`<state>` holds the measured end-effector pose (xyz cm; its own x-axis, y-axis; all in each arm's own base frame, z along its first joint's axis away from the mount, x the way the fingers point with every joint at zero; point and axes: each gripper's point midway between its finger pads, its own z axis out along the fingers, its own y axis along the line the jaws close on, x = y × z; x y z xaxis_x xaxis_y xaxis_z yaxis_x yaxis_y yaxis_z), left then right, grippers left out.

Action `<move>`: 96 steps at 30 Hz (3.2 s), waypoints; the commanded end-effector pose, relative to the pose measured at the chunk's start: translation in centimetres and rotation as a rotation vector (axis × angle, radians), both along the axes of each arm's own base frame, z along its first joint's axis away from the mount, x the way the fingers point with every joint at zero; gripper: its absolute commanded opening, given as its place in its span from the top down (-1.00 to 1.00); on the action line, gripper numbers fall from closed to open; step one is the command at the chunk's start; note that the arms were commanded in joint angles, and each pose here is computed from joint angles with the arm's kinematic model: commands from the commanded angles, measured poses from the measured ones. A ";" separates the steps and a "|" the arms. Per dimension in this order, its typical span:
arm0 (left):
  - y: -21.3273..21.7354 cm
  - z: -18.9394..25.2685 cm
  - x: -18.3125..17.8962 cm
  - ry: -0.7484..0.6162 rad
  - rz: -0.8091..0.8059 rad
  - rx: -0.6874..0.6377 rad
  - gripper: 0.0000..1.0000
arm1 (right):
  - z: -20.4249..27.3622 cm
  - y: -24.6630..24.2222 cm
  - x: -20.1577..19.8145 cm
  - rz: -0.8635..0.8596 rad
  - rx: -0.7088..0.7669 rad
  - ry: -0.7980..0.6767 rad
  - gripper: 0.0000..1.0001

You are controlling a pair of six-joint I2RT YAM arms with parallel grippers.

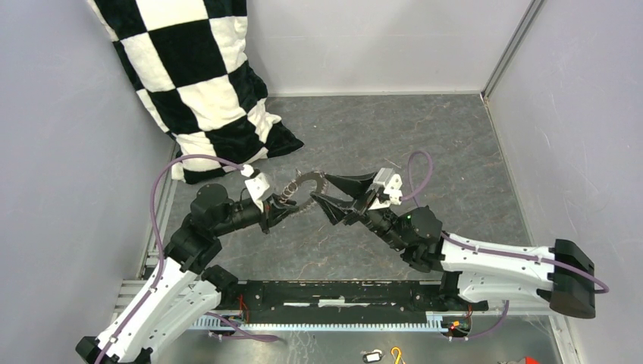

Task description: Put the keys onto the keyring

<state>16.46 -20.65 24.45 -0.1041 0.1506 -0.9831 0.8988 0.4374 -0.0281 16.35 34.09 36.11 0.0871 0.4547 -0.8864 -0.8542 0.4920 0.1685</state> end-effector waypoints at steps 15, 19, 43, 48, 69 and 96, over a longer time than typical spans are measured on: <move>-3.5 16.4 3.8 0.305 0.110 -0.517 0.96 | -2.9 -5.3 1.1 -0.241 -0.507 -0.436 -0.96; -3.3 16.6 4.4 0.400 0.169 -0.547 0.96 | -3.6 -5.4 1.8 -0.320 -0.583 -0.520 -0.96; -2.2 17.5 5.6 0.640 0.343 -0.569 0.96 | 3.8 -2.6 3.2 -0.900 -0.756 -1.002 -0.96; -1.9 18.1 5.2 0.647 0.346 -0.582 0.95 | 5.4 -1.2 3.4 -0.946 -0.727 -1.038 -0.83; -0.5 16.8 4.6 0.627 0.409 -0.509 -0.64 | 5.2 -1.2 3.7 -0.841 -0.895 -1.082 1.00; 2.0 9.0 -6.5 -0.585 -0.343 0.154 -1.00 | -5.2 3.7 -3.8 0.217 -1.052 -0.335 1.00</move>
